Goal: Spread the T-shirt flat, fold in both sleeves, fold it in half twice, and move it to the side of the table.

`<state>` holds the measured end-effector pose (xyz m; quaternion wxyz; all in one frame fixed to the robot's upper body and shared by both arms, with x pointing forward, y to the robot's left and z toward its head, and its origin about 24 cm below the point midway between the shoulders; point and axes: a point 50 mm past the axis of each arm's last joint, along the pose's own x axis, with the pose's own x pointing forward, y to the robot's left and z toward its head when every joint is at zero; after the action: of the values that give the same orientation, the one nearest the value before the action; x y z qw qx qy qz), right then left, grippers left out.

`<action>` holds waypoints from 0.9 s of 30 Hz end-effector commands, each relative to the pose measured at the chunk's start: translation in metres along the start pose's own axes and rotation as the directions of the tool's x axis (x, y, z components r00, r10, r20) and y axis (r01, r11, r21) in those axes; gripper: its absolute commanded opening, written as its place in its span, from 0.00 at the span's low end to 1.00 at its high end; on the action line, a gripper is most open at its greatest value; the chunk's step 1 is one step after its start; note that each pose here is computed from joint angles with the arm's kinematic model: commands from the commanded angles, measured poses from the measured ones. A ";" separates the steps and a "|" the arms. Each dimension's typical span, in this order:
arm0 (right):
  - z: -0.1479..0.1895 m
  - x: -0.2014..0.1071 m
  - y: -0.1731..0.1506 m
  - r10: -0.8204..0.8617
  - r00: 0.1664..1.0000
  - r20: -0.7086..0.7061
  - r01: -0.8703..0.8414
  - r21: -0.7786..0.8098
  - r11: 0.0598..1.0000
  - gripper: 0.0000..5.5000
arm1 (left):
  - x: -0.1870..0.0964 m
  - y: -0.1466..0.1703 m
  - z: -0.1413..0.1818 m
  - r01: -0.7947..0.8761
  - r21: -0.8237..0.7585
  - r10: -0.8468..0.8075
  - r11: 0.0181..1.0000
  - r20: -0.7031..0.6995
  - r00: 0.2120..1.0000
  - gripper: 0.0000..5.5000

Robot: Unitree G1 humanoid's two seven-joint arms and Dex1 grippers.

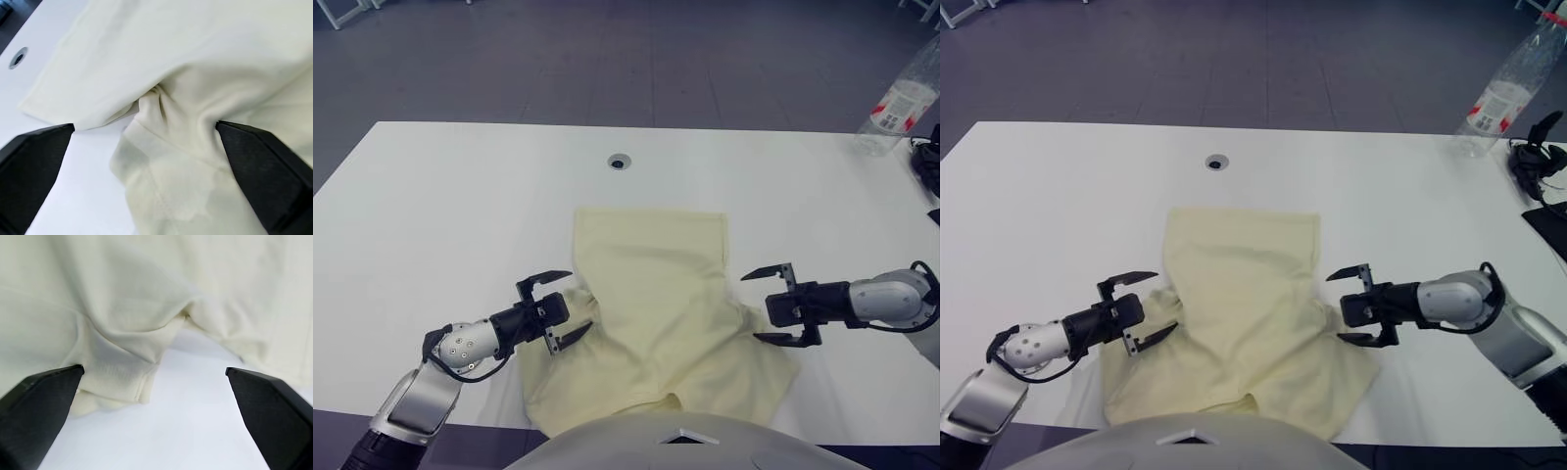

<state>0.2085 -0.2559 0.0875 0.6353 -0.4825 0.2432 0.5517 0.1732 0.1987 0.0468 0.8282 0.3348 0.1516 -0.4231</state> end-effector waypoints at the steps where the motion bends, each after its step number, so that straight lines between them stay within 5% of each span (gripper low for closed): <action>1: -0.036 0.007 0.013 0.070 0.991 -0.118 -0.053 0.135 0.989 0.98 | -0.004 -0.014 -0.039 0.008 -0.037 -0.017 0.999 -0.230 0.973 0.98; 14: -0.026 0.001 0.005 -0.006 0.999 0.046 -0.007 0.288 0.958 0.98 | 0.004 -0.004 -0.033 -0.075 -0.019 0.070 0.997 -0.189 0.980 0.98; 22: 0.009 -0.018 -0.010 -0.063 0.971 0.232 0.009 0.226 0.974 0.98 | 0.003 -0.008 -0.010 -0.048 -0.041 0.046 0.998 -0.048 0.998 0.98; 27: 0.003 -0.033 -0.036 -0.211 0.941 0.263 0.124 0.310 0.943 0.98 | -0.001 -0.004 0.013 -0.030 -0.092 0.038 0.995 0.092 0.995 0.98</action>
<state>0.2237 -0.2590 0.1180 0.7521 -0.3206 0.1959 0.5414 0.1664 0.1896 0.0483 0.8538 0.2829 0.1363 -0.4152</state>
